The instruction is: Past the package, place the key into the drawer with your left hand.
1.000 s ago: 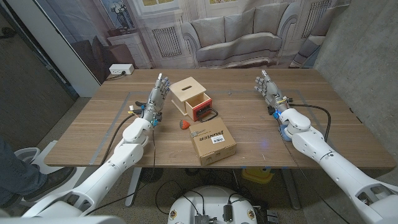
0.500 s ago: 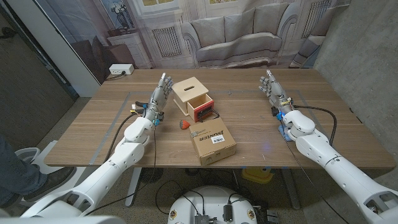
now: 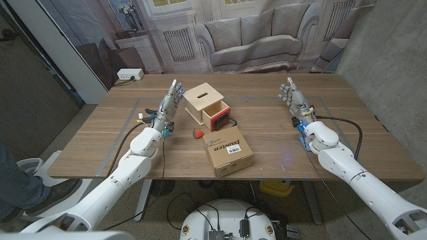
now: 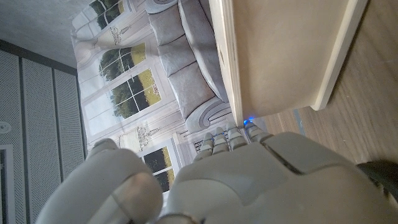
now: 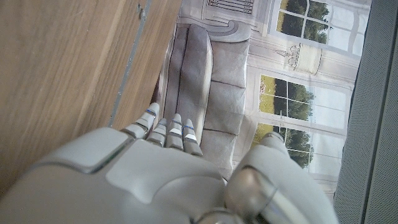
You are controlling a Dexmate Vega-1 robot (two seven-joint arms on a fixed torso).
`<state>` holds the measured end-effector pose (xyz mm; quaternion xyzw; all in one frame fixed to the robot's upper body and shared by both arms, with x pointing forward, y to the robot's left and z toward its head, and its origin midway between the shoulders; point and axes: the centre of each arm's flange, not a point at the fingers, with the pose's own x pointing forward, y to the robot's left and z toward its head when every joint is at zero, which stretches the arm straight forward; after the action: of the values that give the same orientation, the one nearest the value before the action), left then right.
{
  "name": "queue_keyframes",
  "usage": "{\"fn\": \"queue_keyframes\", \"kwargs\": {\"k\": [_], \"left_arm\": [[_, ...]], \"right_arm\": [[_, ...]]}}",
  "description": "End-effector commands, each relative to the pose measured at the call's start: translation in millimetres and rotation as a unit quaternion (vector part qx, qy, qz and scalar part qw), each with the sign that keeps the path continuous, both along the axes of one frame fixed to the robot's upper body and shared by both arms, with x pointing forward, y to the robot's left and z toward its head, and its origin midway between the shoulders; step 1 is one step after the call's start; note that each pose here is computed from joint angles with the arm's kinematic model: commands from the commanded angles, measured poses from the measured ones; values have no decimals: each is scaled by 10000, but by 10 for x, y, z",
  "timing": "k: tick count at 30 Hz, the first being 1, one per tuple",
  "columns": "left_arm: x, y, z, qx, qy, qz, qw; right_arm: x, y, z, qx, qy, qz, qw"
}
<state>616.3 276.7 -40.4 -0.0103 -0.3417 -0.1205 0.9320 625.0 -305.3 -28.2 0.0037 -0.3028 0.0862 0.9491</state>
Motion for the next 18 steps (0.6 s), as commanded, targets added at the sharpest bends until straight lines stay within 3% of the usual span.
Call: {"fn": "queue_keyframes", "kwargs": {"k": [1, 10, 18], "left_arm": [[-137, 93, -101, 61, 65, 292, 9995], [-159, 166, -327, -71, 236, 341, 9991], [-221, 245, -392, -122, 206, 478, 9986]], "right_arm": [[-18, 8, -36, 48, -15, 41, 10000], [11, 53, -47, 29, -5, 95, 10000], [35, 51, -61, 79, -2, 90, 9999]]}}
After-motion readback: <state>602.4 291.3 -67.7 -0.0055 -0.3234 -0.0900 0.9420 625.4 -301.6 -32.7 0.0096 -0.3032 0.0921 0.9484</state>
